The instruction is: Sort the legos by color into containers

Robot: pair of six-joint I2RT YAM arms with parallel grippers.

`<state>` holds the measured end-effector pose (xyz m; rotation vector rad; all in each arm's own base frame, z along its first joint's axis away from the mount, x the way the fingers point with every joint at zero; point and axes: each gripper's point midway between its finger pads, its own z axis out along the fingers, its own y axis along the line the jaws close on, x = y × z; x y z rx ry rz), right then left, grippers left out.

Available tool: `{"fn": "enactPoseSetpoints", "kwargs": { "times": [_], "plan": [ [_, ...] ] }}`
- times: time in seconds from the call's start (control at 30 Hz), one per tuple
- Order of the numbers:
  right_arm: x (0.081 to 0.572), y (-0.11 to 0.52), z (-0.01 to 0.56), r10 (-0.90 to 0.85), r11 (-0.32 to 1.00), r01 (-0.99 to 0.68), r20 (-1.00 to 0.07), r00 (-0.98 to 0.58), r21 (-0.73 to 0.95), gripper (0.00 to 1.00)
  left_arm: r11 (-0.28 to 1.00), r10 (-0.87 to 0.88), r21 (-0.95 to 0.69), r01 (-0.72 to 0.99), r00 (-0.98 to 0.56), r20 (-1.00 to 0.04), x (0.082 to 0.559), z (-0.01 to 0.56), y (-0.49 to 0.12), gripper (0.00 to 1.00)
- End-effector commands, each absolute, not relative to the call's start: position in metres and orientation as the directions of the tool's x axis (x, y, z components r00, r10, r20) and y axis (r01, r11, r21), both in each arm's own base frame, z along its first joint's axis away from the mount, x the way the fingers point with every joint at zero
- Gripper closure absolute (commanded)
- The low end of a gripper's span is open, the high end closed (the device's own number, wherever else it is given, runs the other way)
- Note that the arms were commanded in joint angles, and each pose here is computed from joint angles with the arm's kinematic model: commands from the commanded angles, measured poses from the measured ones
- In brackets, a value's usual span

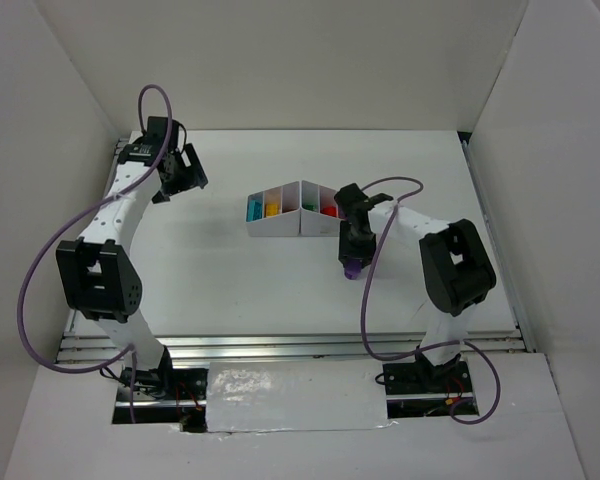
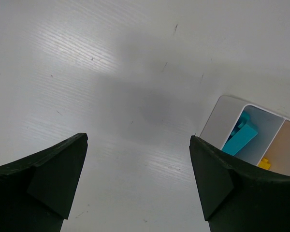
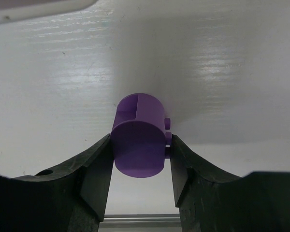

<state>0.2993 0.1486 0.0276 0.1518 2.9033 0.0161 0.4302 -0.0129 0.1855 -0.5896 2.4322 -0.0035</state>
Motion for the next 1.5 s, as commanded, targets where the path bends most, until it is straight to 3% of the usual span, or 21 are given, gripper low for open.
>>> {"fn": "enactPoseSetpoints", "kwargs": {
  "times": [0.0,0.03,0.17,0.23,0.27,0.43,0.47,0.57,0.63,0.7,0.87,1.13,1.47],
  "plan": [
    [0.299,0.151,0.022,0.102,0.995,0.103,-0.243,-0.965,0.007,0.85,0.907,-0.404,-0.169,-0.386,-0.679,-0.613,0.424,0.206,-0.013,0.01],
    [0.299,0.151,0.023,0.102,0.995,0.105,-0.246,-0.964,0.003,1.0,0.907,-0.404,-0.175,-0.382,-0.678,-0.614,0.423,0.208,-0.014,0.01],
    [0.297,0.168,0.055,0.078,0.995,0.056,-0.287,-0.955,0.084,1.0,0.914,-0.397,-0.2,-0.352,-0.679,-0.618,0.423,0.224,-0.019,0.01],
    [0.299,0.185,0.096,0.04,0.98,-0.035,-0.361,-0.932,0.197,1.0,0.918,-0.393,-0.225,-0.328,-0.663,-0.638,0.424,0.244,-0.023,0.01],
    [0.294,0.204,0.116,0.02,0.946,-0.103,-0.372,-0.928,0.307,1.0,0.92,-0.392,-0.25,-0.303,-0.65,-0.651,0.426,0.258,-0.027,0.0],
    [0.286,0.242,0.205,-0.023,0.752,-0.368,-0.537,-0.843,0.547,1.0,0.913,-0.364,-0.397,-0.093,-0.625,-0.69,0.427,0.303,-0.065,0.01],
    [0.279,0.258,0.221,-0.044,0.647,-0.44,-0.547,-0.836,0.622,1.0,0.902,-0.343,-0.431,-0.019,-0.637,-0.69,0.426,0.305,-0.078,0.0],
    [0.277,0.276,0.249,-0.068,0.499,-0.506,-0.551,-0.832,0.704,1.0,0.76,-0.315,-0.605,0.235,-0.682,-0.66,0.412,0.326,-0.135,0.01],
    [0.27,0.292,0.284,-0.106,0.342,-0.561,-0.562,-0.82,0.754,1.0,0.584,-0.268,-0.712,0.391,-0.734,-0.624,0.385,0.343,-0.172,0.01],
    [0.263,0.3,0.317,-0.119,0.205,-0.614,-0.603,-0.789,0.762,1.0,0.401,-0.242,-0.774,0.491,-0.758,-0.606,0.364,0.362,-0.196,0.0],
    [0.251,0.31,0.367,-0.117,-0.052,-0.645,-0.646,-0.755,0.763,1.0,0.132,-0.155,-0.799,0.586,-0.784,-0.601,0.331,0.385,-0.234,0.01],
    [0.25,0.311,0.387,-0.074,-0.161,-0.605,-0.621,-0.78,0.78,1.0,0.049,-0.079,-0.797,0.603,-0.793,-0.604,0.314,0.383,-0.246,0.04],
    [0.266,0.313,0.372,-0.016,-0.065,-0.628,-0.63,-0.777,0.776,0.99,-0.034,-0.052,-0.783,0.621,-0.783,-0.619,0.305,0.39,-0.25,0.13]
  ]
}}
